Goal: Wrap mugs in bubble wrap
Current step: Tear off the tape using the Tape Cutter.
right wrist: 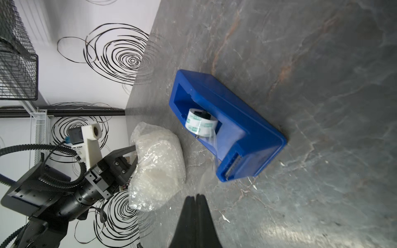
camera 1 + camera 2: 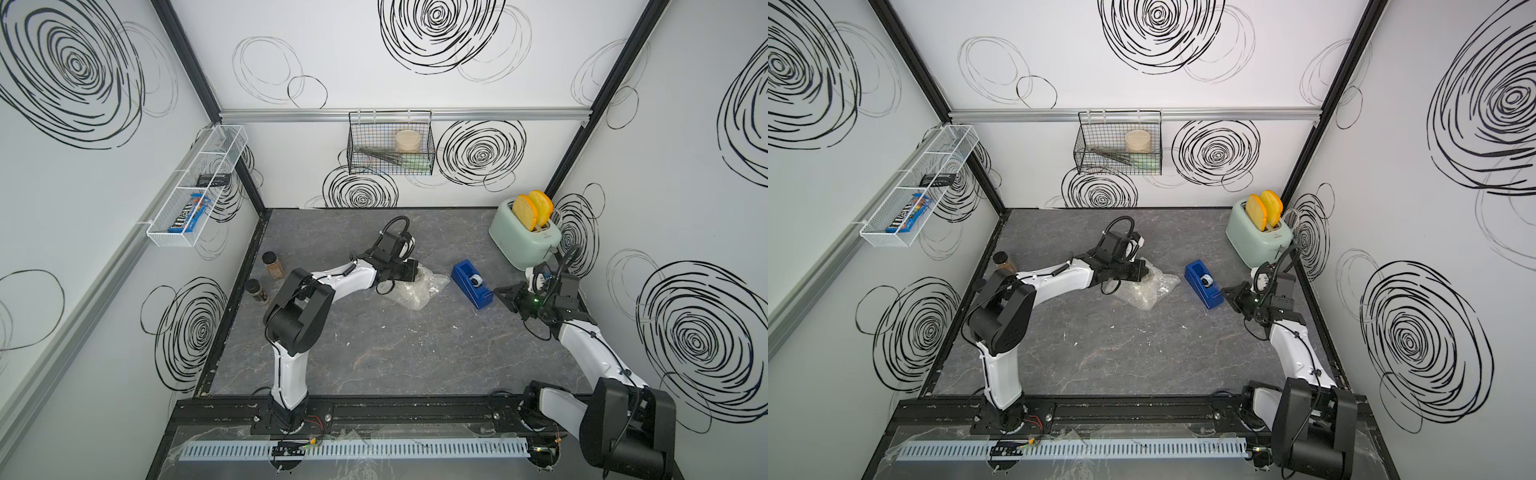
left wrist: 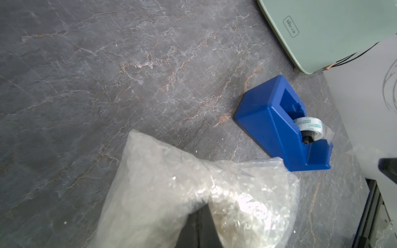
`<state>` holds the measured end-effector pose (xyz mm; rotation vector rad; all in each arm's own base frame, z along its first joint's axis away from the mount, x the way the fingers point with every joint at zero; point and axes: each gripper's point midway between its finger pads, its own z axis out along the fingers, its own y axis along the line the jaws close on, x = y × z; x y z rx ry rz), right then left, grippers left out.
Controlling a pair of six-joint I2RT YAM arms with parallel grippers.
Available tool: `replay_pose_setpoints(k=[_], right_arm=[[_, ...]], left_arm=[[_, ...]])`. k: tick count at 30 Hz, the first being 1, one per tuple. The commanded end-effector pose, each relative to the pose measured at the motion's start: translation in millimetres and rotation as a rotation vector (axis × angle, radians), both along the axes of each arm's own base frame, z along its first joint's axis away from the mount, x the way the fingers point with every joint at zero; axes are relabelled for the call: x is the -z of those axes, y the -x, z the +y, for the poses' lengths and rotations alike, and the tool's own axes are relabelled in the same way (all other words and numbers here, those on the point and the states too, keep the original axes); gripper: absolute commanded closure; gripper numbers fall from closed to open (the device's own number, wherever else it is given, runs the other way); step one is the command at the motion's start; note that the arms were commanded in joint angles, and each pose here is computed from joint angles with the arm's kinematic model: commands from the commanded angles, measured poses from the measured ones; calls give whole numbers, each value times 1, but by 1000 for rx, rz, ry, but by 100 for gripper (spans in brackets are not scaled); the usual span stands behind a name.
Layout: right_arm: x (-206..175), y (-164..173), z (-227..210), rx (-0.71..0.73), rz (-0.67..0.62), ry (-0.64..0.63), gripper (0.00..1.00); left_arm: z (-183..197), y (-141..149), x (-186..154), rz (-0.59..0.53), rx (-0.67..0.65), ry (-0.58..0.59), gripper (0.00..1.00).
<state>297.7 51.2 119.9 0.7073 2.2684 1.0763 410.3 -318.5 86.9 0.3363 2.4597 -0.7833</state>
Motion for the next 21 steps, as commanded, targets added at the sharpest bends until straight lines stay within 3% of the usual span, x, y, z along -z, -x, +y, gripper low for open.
replay_pose_setpoints(k=[1, 10, 21], right_arm=[[6, 11, 0, -12, 30, 15, 100], [-29, -14, 10, -22, -70, -33, 100], [-49, -71, 50, -47, -73, -62, 100]], left_arm=[[21, 4, 28, 53, -35, -74, 100], [20, 4, 27, 51, -34, -74, 100], [21, 3, 26, 48, -35, -72, 100]])
